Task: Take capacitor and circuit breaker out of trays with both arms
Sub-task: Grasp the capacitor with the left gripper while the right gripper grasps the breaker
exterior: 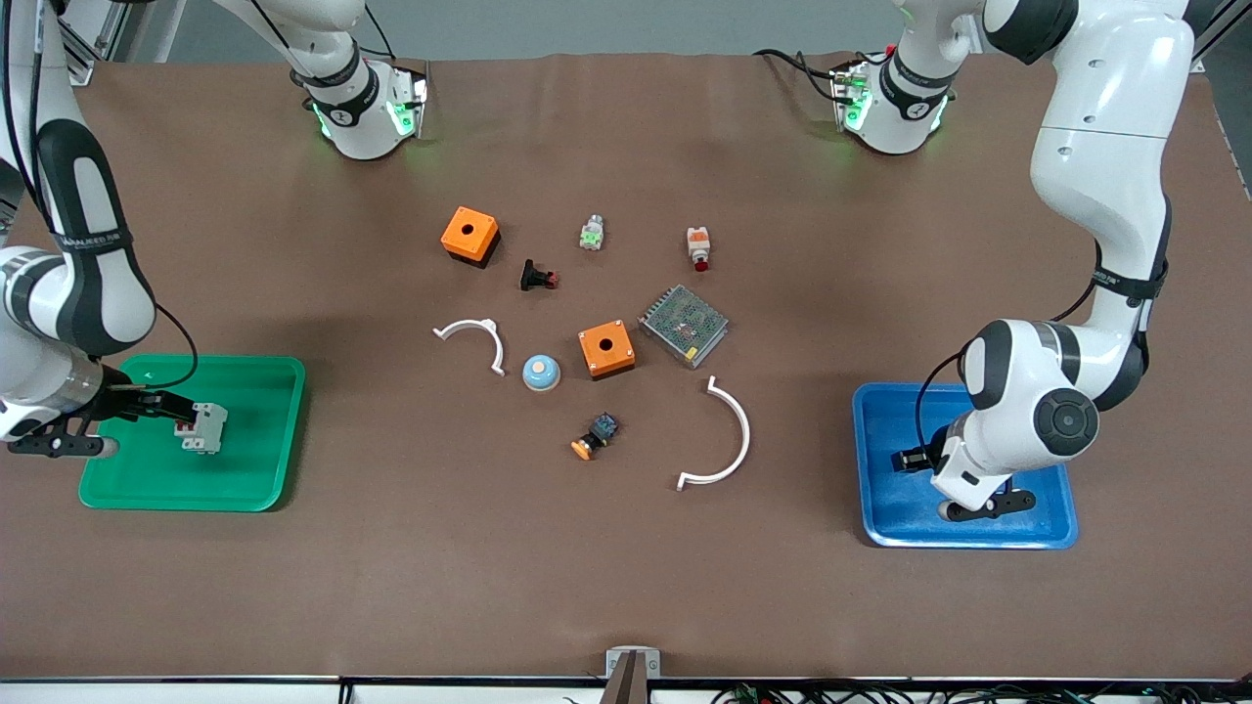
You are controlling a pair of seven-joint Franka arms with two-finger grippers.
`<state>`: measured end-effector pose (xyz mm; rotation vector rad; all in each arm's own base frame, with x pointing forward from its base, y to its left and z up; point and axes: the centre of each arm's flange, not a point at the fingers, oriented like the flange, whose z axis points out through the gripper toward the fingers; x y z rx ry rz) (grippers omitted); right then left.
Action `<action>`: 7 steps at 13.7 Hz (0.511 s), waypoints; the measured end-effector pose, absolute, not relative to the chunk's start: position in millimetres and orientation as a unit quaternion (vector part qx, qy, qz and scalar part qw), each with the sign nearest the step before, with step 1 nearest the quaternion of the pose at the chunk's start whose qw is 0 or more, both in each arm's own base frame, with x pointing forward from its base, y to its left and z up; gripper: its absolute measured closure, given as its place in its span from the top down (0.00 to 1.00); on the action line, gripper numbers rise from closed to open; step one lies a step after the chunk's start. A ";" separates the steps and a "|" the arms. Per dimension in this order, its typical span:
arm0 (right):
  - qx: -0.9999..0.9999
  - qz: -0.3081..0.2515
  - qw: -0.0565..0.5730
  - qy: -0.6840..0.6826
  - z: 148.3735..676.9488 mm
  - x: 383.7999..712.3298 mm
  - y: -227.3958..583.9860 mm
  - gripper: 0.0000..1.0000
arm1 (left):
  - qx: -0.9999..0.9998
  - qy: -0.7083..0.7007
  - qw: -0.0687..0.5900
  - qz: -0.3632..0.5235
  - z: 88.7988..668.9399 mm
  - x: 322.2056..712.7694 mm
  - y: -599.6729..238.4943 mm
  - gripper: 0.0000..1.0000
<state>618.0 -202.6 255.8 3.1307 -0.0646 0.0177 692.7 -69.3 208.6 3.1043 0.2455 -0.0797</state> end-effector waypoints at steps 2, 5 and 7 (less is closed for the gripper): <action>1.000 0.004 0.005 -0.019 240.2 618.3 -202.3 1.00 | 0.996 0.079 0.013 -0.029 203.7 691.7 -69.2 0.59; 1.000 0.004 0.005 -0.017 222.4 619.1 -200.4 1.00 | 0.996 0.079 0.013 -0.030 202.0 691.2 -69.1 0.39; 1.000 0.002 0.003 -0.016 213.0 618.9 -198.6 0.97 | 0.996 0.079 0.013 -0.030 202.3 691.5 -69.2 0.34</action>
